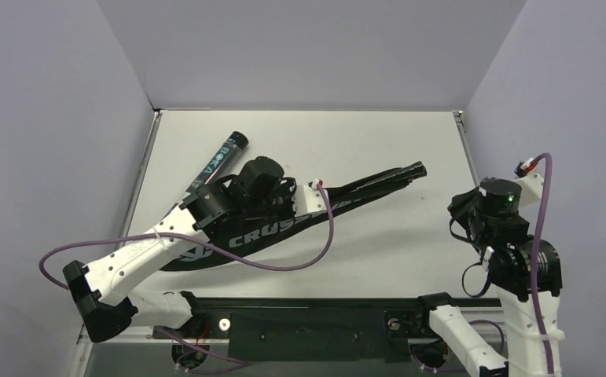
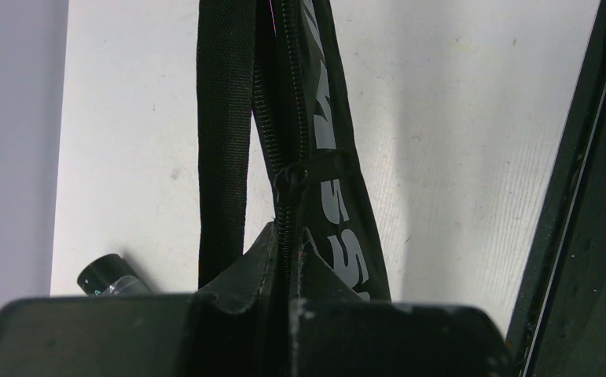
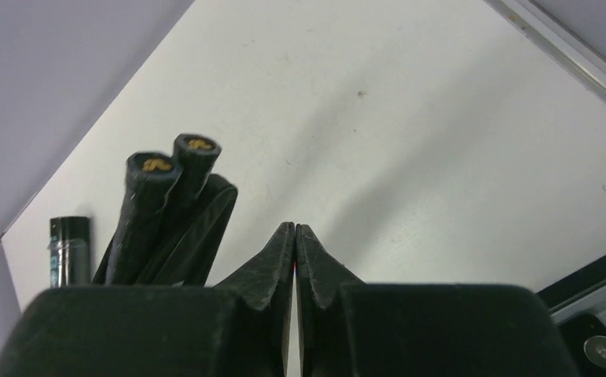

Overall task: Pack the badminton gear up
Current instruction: Zip the racket bag at the center of the board, then adjust the racket in the racket bag.

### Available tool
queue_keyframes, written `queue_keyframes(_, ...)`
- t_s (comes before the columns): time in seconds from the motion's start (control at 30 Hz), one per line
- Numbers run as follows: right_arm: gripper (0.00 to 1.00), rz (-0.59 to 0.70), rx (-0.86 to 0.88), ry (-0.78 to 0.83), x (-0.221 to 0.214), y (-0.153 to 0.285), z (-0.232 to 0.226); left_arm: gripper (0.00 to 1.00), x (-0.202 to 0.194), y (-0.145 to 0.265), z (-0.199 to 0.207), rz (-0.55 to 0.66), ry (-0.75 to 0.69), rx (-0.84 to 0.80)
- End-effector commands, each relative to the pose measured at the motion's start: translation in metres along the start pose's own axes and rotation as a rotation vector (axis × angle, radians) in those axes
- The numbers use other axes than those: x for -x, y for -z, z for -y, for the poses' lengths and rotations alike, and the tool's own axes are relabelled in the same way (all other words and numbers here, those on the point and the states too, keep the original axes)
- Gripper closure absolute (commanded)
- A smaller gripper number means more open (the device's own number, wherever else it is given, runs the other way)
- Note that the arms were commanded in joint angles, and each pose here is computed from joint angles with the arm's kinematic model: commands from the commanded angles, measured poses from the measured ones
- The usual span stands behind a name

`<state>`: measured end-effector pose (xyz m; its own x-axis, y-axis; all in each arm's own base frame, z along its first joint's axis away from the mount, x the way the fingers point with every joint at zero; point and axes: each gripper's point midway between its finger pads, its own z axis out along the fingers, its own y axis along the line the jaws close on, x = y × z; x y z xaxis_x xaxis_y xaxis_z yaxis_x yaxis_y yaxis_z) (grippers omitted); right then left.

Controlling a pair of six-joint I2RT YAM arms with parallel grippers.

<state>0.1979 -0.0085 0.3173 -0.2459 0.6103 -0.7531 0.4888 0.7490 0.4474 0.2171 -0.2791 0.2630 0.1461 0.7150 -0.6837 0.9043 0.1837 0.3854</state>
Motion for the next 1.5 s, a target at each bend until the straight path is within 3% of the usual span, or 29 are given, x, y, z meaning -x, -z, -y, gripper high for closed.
queue_keyframes(0.0,1.00,-0.041,-0.073,-0.026,0.004,-0.025,0.001,1.00,0.033,0.029,-0.016,0.154,0.014,0.087)
queue_keyframes(0.17,1.00,-0.121,-0.023,-0.179,0.004,-0.055,-0.006,1.00,0.030,0.033,-0.011,0.160,0.020,0.079)
queue_keyframes(0.4,1.00,-0.144,0.031,-0.218,0.005,-0.079,-0.021,1.00,0.029,0.035,-0.008,0.170,0.020,0.075)
queue_keyframes(1.2,1.00,-0.183,0.071,-0.094,-0.012,-0.102,-0.051,1.00,0.031,0.035,-0.003,0.183,0.032,0.049)
queue_keyframes(1.47,1.00,-0.241,0.147,-0.015,-0.042,-0.092,-0.080,1.00,0.031,0.033,-0.003,0.183,0.034,0.047)
